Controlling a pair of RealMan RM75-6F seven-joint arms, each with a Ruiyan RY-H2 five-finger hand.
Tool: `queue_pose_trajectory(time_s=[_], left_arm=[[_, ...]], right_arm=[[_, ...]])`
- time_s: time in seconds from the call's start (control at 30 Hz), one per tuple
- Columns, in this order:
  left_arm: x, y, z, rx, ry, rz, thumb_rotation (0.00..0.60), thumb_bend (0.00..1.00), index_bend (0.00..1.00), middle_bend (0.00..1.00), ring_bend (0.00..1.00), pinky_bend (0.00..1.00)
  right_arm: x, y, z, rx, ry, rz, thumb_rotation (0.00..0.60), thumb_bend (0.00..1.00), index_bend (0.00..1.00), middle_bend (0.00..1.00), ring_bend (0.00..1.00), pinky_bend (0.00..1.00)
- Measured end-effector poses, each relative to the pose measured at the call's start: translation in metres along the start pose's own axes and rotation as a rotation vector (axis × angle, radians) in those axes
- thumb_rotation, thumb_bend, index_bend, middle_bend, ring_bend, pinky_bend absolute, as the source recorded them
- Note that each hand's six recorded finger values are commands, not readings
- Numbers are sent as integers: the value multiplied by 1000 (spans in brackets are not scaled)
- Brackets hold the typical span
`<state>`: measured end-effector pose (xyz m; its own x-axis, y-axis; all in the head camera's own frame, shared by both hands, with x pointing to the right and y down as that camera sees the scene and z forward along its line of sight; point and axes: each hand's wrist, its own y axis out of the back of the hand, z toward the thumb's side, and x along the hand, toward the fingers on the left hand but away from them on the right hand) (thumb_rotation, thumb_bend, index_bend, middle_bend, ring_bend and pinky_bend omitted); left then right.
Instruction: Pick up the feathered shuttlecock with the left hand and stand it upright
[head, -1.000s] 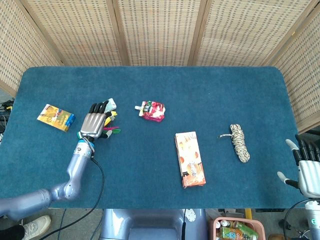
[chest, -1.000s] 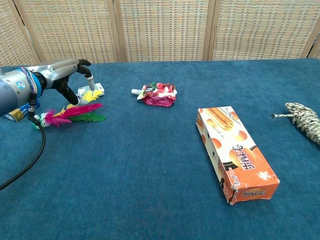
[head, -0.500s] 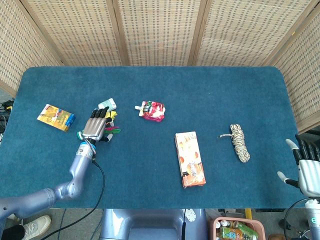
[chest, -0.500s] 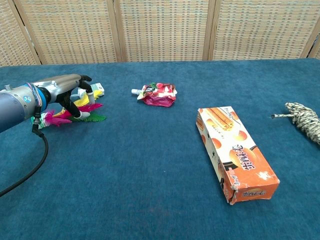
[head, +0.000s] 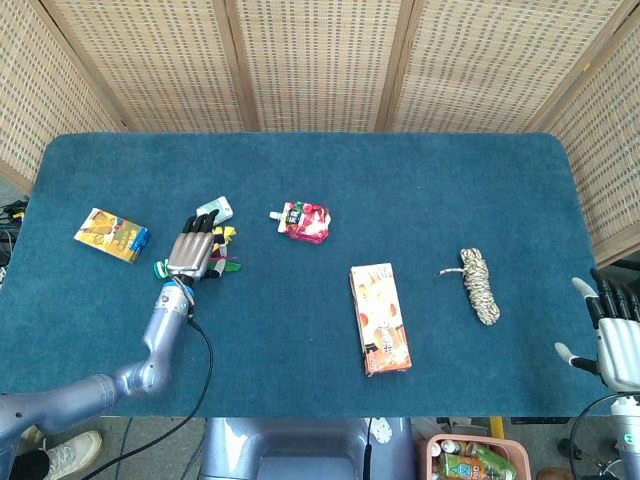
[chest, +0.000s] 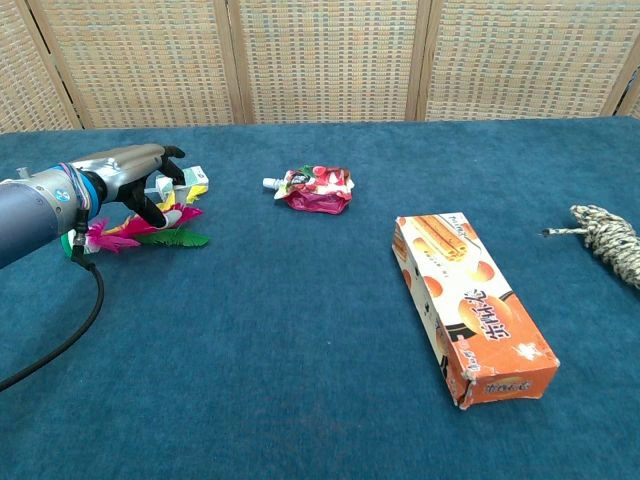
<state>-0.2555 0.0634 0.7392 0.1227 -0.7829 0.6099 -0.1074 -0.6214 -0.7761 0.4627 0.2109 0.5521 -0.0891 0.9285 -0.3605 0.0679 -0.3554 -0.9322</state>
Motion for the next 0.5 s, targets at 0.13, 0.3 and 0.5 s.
queue_pose_trajectory(time_s=[0.13,0.3,0.5], left_arm=[[-1,2,-2,-18,5,7,600,455,625,0,0,0],[-7,15,-2,-77,-13,37,600,457,653,0,0,0],[-21,44,-1,-202,-74,94,600,483,708,0,0,0]], right_arm=[[1,0,0,0,1,-1,600,0,0,0,0,0],[2,1,1,-3,4,-3,600,0,0,0,0,0],[3,2,2,-1,8,-7,600,0,0,0,0,0]])
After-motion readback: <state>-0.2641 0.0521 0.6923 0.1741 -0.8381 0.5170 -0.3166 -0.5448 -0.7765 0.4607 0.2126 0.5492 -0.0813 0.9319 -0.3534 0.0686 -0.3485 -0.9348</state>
